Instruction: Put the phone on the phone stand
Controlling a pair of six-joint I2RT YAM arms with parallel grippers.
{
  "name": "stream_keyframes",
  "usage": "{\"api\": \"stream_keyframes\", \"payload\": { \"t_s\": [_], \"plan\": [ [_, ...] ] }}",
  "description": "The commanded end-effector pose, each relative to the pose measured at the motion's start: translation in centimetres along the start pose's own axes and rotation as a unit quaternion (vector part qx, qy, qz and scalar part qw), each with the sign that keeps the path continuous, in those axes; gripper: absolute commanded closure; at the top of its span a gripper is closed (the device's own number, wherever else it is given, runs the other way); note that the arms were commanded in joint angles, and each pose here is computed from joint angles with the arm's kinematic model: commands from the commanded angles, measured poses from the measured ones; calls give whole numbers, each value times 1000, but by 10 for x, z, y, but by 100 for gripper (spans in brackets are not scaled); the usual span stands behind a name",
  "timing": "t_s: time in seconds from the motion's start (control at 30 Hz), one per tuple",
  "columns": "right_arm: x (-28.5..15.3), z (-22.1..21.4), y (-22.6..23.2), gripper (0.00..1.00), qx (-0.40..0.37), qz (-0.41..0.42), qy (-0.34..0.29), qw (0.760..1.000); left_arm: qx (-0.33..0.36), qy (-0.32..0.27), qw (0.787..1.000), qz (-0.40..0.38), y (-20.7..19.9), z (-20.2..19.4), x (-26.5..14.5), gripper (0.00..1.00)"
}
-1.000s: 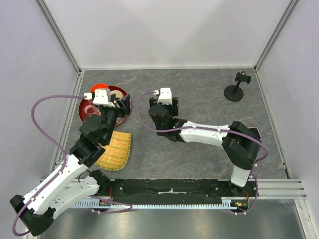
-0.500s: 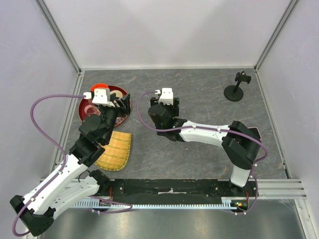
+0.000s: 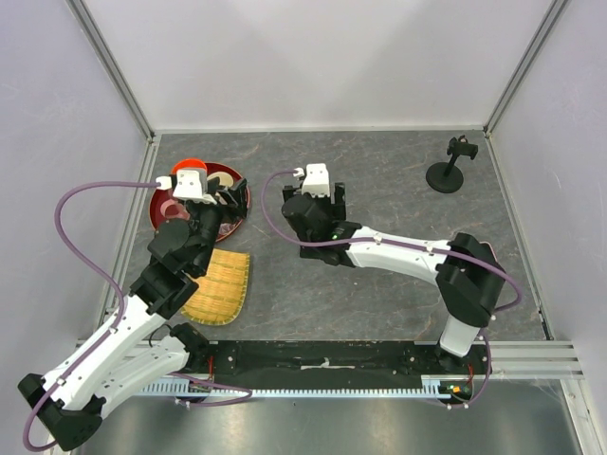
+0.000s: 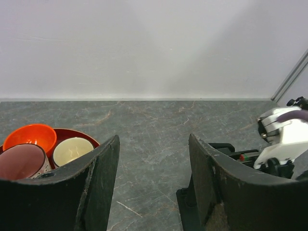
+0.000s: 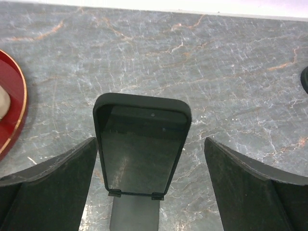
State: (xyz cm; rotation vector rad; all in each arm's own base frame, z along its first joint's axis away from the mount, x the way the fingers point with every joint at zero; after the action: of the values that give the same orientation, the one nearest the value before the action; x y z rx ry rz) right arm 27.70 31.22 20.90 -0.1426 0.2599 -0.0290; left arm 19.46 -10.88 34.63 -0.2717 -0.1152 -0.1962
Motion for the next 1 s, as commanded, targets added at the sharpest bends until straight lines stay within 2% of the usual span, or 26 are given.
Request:
{"api": "stream_keyframes", "payload": {
  "t_s": [0.0, 0.2, 0.3, 0.33, 0.53, 0.6, 0.63, 0.67, 0.73, 0.87, 0.9, 0.97],
  "plan": [
    [-22, 48, -21, 2, 40, 12, -28, 999, -34, -31, 999, -5, -3, 21, -2, 35],
    [-35, 60, -61, 2, 38, 7, -39, 998, -40, -35, 999, -10, -4, 24, -4, 35],
    [-24, 54, -88, 2, 24, 10, -27, 999, -40, -35, 999, -12, -4, 25, -5, 34],
    [-14, 47, -106, 2, 20, -12, -15, 1000, -41, -35, 998, -13, -4, 25, -5, 34],
    [17, 46, -207, 2, 105, -105, -10, 989, -47, -31, 998, -23, -7, 25, -5, 34],
    [29, 50, -229, 2, 136, -97, -9, 986, -50, -28, 998, -31, -9, 25, -5, 34],
    [40, 48, -265, 2, 169, -130, -4, 977, -51, -27, 998, -32, -9, 25, -5, 34],
    [46, 50, -272, 2, 229, -88, -1, 969, -51, -27, 998, -32, -9, 25, -5, 34],
    [55, 50, -319, 2, 300, -117, -11, 946, -50, -25, 998, -31, -9, 23, -4, 34],
    [71, 49, -362, 2, 414, -158, -33, 896, -52, -17, 998, -37, -12, 20, -2, 34],
    [77, 53, -366, 2, 446, -126, -47, 885, -52, -15, 998, -37, -12, 19, -1, 34],
    [90, 41, -388, 2, 505, -115, -43, 854, -52, -9, 998, -41, -13, 18, 0, 34]
  ]
}}
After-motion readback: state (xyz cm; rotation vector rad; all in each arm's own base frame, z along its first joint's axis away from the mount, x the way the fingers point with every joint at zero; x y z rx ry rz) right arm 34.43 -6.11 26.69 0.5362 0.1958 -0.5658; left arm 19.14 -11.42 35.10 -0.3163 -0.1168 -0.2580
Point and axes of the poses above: each gripper's point midway between its finger pads, its own x axis out along the fingers, its own y axis along the line the jaws close on, z = x × y, the point moved 9 cm from there along -x, back along the fingers, and after that the axes turned 5 degrees about -x, right-handed, at the moved point
